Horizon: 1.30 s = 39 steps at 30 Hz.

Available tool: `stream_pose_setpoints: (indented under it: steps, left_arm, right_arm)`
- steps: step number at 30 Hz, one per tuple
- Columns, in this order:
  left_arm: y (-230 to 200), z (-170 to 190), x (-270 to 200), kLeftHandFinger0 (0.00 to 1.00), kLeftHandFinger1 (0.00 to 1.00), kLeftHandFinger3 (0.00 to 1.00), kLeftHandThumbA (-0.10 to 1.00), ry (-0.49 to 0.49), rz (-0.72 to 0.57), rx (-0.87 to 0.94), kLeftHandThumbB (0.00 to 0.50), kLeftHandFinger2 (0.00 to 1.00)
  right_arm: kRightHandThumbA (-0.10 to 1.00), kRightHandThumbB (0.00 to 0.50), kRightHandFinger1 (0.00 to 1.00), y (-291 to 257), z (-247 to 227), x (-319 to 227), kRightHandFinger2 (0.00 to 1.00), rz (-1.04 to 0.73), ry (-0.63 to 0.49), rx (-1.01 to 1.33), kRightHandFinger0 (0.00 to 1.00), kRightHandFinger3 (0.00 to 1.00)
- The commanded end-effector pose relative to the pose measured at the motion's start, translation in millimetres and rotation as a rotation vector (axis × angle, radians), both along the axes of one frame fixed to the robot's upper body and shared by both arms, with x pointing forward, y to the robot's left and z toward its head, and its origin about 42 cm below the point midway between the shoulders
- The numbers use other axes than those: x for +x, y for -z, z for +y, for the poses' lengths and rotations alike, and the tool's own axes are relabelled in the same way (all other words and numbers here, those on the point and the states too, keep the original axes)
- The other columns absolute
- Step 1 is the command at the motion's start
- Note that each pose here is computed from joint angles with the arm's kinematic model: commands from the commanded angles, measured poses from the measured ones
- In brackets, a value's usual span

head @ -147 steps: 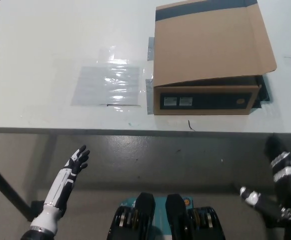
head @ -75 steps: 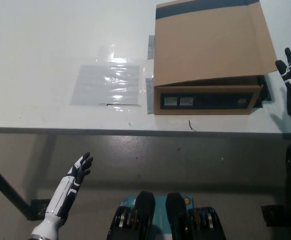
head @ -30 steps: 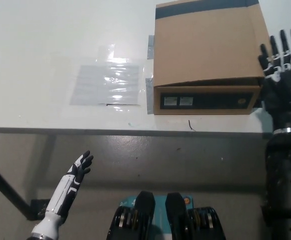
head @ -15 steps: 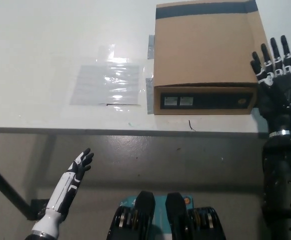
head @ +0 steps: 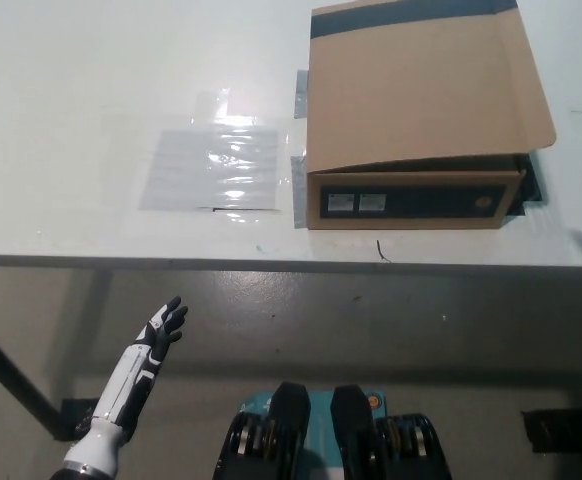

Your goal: A small storage box is placed at the center of the table and the robot uses its right hand to slide under its lid and push it upwards to open it

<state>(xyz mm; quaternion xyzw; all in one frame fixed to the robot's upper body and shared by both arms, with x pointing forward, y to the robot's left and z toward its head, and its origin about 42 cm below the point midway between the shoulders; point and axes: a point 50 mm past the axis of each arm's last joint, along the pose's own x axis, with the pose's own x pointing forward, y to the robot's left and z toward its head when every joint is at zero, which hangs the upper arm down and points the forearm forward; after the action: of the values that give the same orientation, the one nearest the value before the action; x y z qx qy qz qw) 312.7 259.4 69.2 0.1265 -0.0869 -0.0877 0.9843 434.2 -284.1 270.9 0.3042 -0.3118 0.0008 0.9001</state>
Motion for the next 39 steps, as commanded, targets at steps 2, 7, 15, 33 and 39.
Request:
stream_pose_setpoints:
  steps: [2,7,15,33,39]
  left_arm:
    - [-11.7,-1.0,3.2,1.0,1.0,1.0,1.0,0.01,-0.061,-0.005,0.5,1.0]
    - [-12.9,-0.8,5.4,1.0,1.0,1.0,1.0,0.006,-0.061,-0.005,0.5,1.0]
    - [-11.9,-1.5,4.4,1.0,1.0,1.0,1.0,0.007,-0.06,-0.014,0.5,1.0]
    - [-11.6,-0.1,2.8,1.0,1.0,1.0,1.0,0.012,-0.059,-0.007,0.5,1.0]
    - [-11.9,-0.1,2.7,1.0,1.0,1.0,1.0,0.015,-0.06,-0.003,0.5,1.0]
  right_arm:
    - [1.0,0.351,1.0,-31.5,-0.1,3.8,1.0,-0.088,0.02,-0.012,1.0,1.0]
    - [1.0,0.365,1.0,-16.2,5.4,11.7,1.0,-0.039,-0.002,0.004,1.0,1.0]
    - [1.0,0.327,1.0,15.8,15.6,23.7,1.0,0.037,-0.023,0.023,1.0,1.0]
    - [1.0,0.323,1.0,43.5,13.4,39.3,1.0,0.108,-0.035,0.075,1.0,1.0]
    - [1.0,0.329,1.0,42.9,15.8,40.4,1.0,0.114,-0.045,0.083,1.0,1.0]
